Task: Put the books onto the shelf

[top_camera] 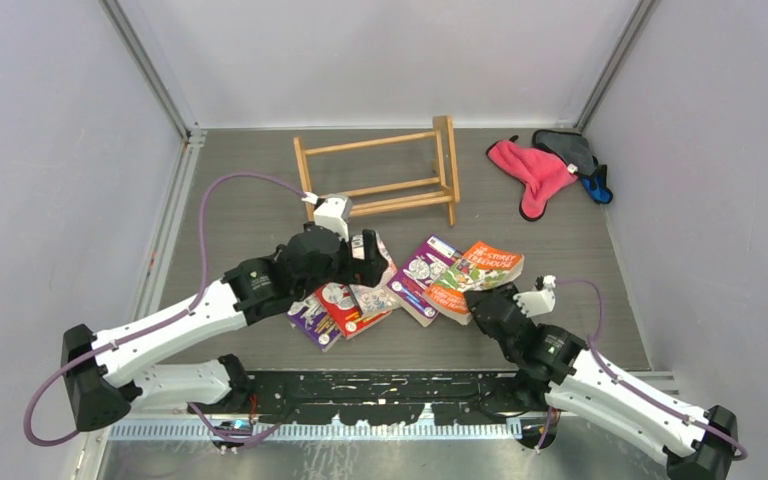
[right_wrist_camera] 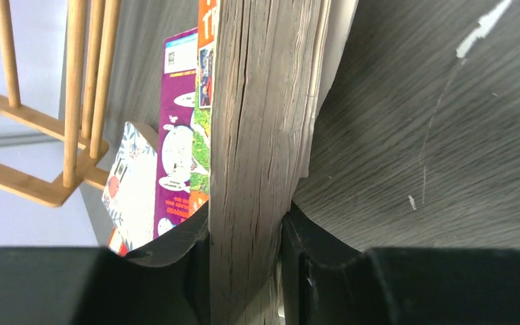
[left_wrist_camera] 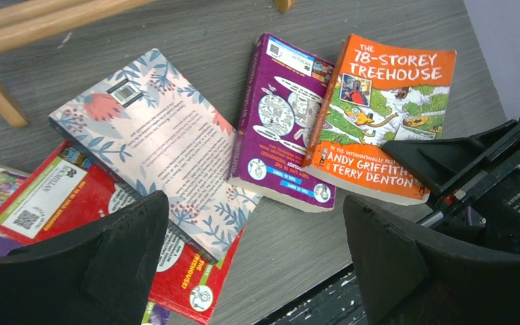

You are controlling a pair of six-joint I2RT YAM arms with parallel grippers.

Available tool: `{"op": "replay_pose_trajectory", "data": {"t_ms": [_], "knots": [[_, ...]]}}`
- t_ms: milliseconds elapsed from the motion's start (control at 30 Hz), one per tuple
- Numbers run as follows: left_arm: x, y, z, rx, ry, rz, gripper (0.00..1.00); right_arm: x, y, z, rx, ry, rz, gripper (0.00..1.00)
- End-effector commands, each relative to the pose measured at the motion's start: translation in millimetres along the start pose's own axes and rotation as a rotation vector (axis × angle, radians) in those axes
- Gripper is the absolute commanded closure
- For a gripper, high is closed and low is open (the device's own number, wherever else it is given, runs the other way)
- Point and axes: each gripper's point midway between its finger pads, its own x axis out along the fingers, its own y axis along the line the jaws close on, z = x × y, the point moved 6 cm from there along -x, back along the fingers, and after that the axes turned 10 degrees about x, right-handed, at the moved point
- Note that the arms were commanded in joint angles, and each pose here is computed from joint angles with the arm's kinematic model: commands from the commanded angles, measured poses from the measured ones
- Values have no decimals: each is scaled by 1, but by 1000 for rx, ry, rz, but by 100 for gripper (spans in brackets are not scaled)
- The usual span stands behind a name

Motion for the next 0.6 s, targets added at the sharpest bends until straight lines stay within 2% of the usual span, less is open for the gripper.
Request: {"op": "replay_pose_trajectory", "data": {"t_ms": [0, 133, 367, 567], "knots": [[2, -22, 25, -66, -65, -94, 0, -21, 45, 7, -104, 8, 150, 80], [6, -34, 30, -103, -47, -135, 0, -35, 67, 7, -143, 48, 224, 85], [9, -43, 32, -209, -52, -176, 0, -61, 90, 10, -178, 125, 320, 87], [13, -48, 26, -268, -43, -214, 0, -80, 105, 2, -191, 245, 411, 87]]}}
